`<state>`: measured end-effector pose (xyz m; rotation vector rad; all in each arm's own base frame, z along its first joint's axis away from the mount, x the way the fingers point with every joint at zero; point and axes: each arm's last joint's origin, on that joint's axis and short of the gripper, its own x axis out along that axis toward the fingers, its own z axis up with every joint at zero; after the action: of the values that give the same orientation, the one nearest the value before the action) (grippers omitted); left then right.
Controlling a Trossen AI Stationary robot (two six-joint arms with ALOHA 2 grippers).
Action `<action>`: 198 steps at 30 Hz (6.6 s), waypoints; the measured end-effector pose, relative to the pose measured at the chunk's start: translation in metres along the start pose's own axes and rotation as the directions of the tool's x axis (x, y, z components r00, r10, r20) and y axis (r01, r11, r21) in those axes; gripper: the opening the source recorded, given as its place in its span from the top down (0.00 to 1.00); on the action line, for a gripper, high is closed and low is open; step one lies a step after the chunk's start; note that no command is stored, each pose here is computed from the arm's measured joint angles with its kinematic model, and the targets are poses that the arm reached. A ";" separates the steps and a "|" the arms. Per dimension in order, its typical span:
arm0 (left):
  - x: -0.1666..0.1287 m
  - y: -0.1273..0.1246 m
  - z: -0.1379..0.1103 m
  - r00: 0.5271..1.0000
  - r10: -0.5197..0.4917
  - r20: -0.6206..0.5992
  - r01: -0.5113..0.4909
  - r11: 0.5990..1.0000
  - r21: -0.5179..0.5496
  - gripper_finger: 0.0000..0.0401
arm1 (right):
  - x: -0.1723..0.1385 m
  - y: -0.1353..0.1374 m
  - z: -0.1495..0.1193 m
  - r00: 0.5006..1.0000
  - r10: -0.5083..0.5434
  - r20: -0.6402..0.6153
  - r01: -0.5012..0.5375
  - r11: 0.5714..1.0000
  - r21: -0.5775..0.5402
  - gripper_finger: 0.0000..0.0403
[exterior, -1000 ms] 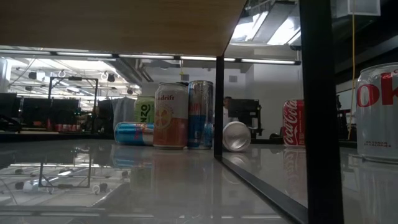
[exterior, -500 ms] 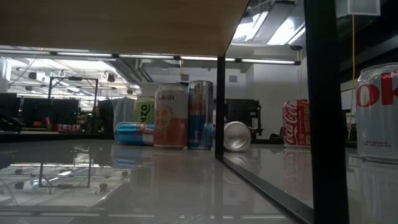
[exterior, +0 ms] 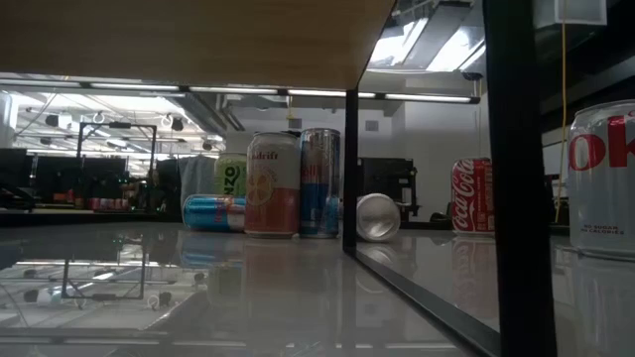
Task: Place canned beverage on shelf
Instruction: Put the blue soda can on the shelf aligned with the blue soda cans
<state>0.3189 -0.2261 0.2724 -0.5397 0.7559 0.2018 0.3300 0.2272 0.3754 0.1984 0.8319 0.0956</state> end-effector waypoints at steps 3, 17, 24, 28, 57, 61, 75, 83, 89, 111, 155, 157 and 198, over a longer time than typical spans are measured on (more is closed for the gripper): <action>0.001 0.001 0.001 1.000 0.003 0.002 -0.003 1.000 -0.002 0.27 | -0.001 0.000 0.000 1.000 0.000 0.001 0.000 1.000 0.000 0.26; 0.001 0.000 0.000 1.000 0.000 -0.001 0.000 1.000 -0.002 0.27 | -0.001 -0.001 0.000 1.000 -0.007 -0.001 0.007 1.000 -0.002 0.25; 0.001 0.000 0.000 1.000 -0.002 -0.001 0.002 1.000 -0.002 0.27 | -0.001 -0.001 -0.003 0.999 0.024 -0.047 -0.024 1.000 -0.007 0.25; 0.001 0.000 0.000 1.000 -0.002 -0.001 0.002 1.000 -0.002 0.27 | -0.001 -0.001 -0.004 0.997 0.038 -0.074 -0.039 0.999 -0.011 0.25; 0.000 0.000 0.001 1.000 -0.005 0.000 0.005 1.000 -0.004 0.27 | -0.018 0.021 -0.061 0.954 -0.277 -0.118 0.223 0.914 -0.338 0.25; 0.000 0.000 0.001 1.000 -0.006 0.000 0.006 1.000 -0.004 0.27 | -0.007 0.023 -0.079 0.940 -0.306 -0.154 0.240 0.909 -0.342 0.25; 0.000 0.000 0.001 1.000 -0.006 0.000 0.006 1.000 -0.004 0.27 | 0.033 0.015 -0.091 0.937 -0.348 -0.035 0.320 0.894 -0.314 0.25; 0.001 0.001 0.003 1.000 -0.005 0.002 0.005 1.000 -0.008 0.27 | 0.038 0.013 -0.081 0.949 -0.316 -0.007 0.299 0.904 -0.306 0.25; 0.001 0.001 0.004 1.000 -0.004 0.000 0.004 1.000 -0.008 0.27 | 0.039 0.014 -0.073 0.960 -0.277 0.034 0.273 0.905 -0.328 0.25; 0.001 0.002 0.004 1.000 -0.002 0.001 0.002 1.000 -0.005 0.27 | 0.028 0.019 -0.063 0.975 -0.221 0.020 0.214 0.916 -0.338 0.25; 0.002 0.002 0.005 1.000 -0.001 0.005 0.001 1.000 -0.007 0.27 | 0.028 0.023 -0.057 0.973 -0.211 0.092 0.230 0.917 -0.327 0.30; 0.002 0.002 0.005 1.000 -0.001 0.004 0.001 1.000 -0.007 0.27 | 0.028 0.023 -0.057 0.973 -0.213 0.092 0.232 0.916 -0.327 0.36; 0.002 0.002 0.004 1.000 -0.014 -0.019 0.014 1.000 -0.006 0.27 | 0.029 0.023 -0.058 0.981 -0.185 0.063 0.196 0.924 -0.329 0.46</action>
<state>0.3222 -0.2224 0.2731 -0.5534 0.7698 0.1865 0.3064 0.2621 0.3218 -0.2011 0.7870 0.0493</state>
